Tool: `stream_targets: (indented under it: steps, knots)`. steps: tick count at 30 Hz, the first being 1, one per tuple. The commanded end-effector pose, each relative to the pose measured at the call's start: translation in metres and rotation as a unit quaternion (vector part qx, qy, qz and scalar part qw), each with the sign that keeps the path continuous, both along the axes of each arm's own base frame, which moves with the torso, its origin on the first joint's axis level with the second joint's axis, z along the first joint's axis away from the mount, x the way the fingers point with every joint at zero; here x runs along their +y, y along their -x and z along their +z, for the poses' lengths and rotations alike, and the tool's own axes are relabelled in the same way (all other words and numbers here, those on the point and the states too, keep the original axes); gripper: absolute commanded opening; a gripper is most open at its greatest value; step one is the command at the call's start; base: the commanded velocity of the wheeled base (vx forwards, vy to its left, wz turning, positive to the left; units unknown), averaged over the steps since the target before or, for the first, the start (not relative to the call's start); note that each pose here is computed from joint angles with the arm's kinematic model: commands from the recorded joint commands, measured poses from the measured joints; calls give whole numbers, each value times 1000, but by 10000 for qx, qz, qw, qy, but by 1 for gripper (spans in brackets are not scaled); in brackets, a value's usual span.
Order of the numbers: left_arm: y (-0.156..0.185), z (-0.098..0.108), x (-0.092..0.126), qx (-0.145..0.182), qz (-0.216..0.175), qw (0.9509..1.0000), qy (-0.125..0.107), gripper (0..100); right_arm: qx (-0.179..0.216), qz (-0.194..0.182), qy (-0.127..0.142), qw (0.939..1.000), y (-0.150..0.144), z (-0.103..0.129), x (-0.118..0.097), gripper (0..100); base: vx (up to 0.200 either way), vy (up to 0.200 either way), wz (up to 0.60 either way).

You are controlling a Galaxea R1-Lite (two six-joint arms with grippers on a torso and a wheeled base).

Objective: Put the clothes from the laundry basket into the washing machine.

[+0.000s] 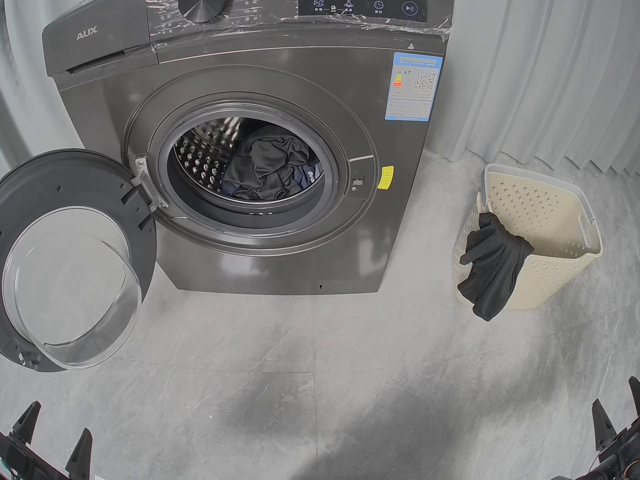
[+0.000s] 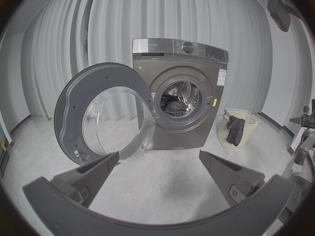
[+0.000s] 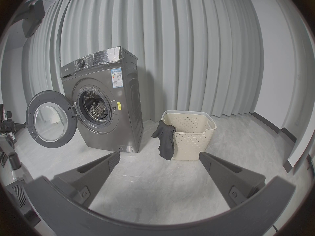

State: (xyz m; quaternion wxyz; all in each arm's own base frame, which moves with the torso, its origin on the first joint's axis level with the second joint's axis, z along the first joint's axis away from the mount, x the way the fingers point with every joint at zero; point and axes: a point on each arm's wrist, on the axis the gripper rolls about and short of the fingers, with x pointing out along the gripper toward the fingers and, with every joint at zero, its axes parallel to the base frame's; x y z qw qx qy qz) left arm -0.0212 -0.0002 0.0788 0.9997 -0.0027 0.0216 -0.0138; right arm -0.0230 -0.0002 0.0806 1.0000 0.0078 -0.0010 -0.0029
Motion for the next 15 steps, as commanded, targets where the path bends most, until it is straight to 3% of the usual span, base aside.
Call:
stream_targets:
  steps: [1,4,15]
  knots:
    - [1,-3,0,-163,31,9999,-9,100,63,6,9,10000,-1,-5,0,100,0,0,0]
    - [1,-3,0,-170,38,9998,-9,100,63,6,9,10000,-1,-5,0,100,0,0,0]
    - [1,-4,0,-162,39,9999,-2,100,63,6,9,10000,-1,-5,0,100,0,-200,0]
